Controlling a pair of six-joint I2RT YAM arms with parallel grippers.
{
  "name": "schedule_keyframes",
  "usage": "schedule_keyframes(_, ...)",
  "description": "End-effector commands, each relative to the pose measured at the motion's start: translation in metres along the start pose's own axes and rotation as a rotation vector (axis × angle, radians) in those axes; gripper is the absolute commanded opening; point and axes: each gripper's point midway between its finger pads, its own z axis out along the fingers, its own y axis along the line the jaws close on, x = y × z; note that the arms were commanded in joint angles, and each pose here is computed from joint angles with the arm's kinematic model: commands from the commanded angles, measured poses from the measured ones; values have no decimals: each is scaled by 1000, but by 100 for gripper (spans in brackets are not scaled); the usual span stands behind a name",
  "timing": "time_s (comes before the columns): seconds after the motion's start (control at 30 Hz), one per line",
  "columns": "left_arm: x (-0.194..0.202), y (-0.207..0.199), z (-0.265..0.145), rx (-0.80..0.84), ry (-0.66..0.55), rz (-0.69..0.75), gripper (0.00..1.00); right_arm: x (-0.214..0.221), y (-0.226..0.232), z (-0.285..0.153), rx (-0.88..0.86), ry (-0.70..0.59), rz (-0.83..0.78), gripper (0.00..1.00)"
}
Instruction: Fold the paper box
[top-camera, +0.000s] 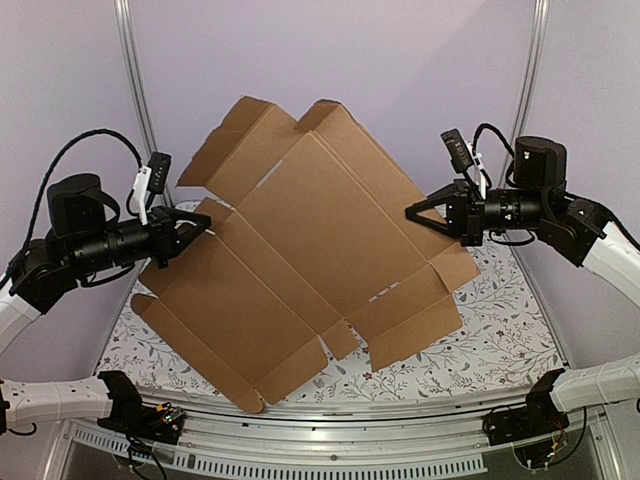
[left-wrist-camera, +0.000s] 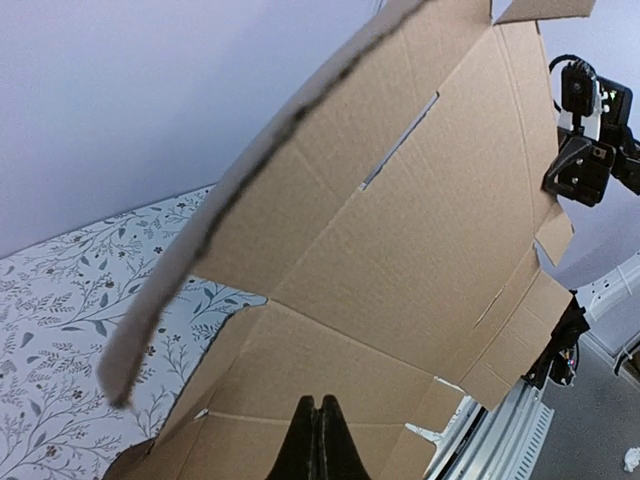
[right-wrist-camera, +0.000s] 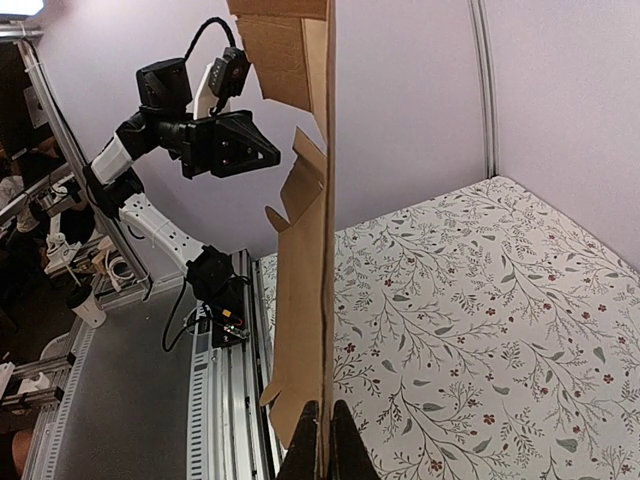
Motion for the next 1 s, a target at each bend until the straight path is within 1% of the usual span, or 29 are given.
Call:
schedule_keyframes(0.0, -16, 4, -19, -49, -42, 18, 0, -11, 3, -1, 3, -37, -28, 0)
schedule_keyframes(0.23, -25, 29, -34, -203, -105, 24, 0, -10, 5, 0, -9, -36, -29, 0)
schedule_keyframes(0.43, -23, 43, -22, -279, -84, 28, 0, -8, 10, 0, -27, -33, -34, 0)
schedule_keyframes(0.7, -21, 48, -7, -295, -60, 31, 0, -6, 15, 2, -51, -26, -45, 0)
schedule_keyframes(0.97, -21, 45, -9, -283, -57, 29, 0, -5, 11, 3, -37, -21, -42, 0)
